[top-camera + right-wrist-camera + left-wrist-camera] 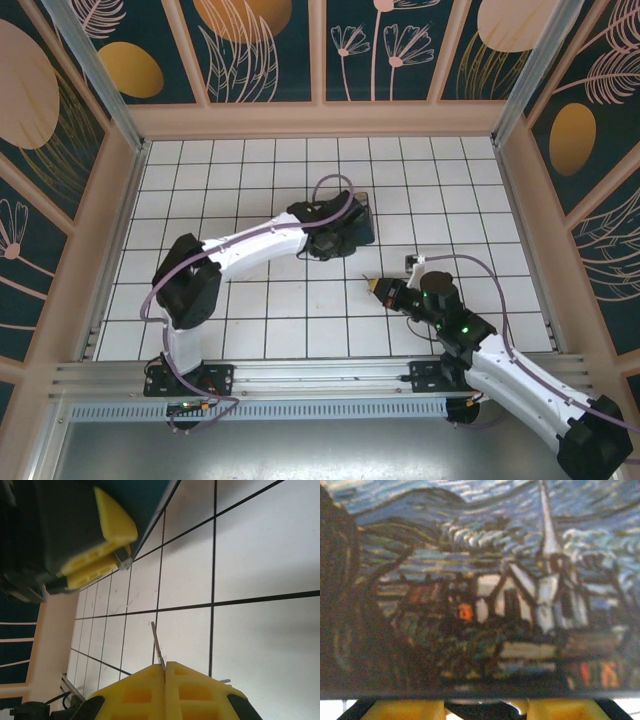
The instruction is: Unlock a padlock with a key
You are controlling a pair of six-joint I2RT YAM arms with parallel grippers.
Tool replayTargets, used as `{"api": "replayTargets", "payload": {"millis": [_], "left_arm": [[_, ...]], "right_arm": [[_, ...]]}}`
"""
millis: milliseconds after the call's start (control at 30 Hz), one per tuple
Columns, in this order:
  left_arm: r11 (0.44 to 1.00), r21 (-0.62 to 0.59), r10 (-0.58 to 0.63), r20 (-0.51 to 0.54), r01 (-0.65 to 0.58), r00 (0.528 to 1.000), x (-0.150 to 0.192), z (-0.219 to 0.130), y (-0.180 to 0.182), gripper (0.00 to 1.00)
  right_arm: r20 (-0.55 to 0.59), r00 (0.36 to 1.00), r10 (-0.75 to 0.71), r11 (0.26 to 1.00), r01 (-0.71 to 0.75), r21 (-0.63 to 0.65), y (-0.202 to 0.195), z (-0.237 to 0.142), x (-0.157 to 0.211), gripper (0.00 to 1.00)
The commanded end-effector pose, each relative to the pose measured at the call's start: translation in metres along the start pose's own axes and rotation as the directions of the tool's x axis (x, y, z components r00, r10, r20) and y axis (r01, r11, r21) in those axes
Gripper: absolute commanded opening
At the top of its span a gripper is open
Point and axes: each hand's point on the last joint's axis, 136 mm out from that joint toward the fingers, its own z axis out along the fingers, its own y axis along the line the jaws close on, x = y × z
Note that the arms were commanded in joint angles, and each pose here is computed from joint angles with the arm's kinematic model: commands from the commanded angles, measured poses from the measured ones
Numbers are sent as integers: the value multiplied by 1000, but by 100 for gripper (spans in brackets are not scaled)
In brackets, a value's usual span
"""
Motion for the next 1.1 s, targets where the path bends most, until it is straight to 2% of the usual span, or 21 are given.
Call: {"api": "replayTargets", "payload": {"millis": [0, 233, 367, 567, 667, 833, 1067], "left_arm": [[989, 108, -92, -102, 103, 990, 5, -29, -19, 28], [963, 160, -189, -180, 219, 965, -1, -46, -27, 28], [943, 198, -220, -234, 268, 947, -3, -52, -29, 28], [908, 241, -269, -296, 344, 917, -10, -53, -17, 28], [898, 262, -270, -308, 354, 912, -11, -56, -16, 28], [884, 290, -266, -332, 366, 905, -10, -58, -18, 29], [871, 306, -277, -339, 384, 899, -14, -58, -14, 29]], "right_arm": [[86, 996, -23, 998, 28, -58, 37, -2, -24, 0], [137, 985, -102, 979, 124, -159, 78, -3, -36, 0], [142, 973, -183, 965, 205, -161, 82, 0, -35, 0], [183, 959, -216, 958, 244, -150, 84, -3, -45, 0], [178, 958, -225, 957, 251, -144, 81, -1, -51, 0], [149, 967, -207, 950, 235, -204, 85, 6, -63, 0], [87, 973, -213, 943, 228, -243, 90, 23, -59, 0]]}}
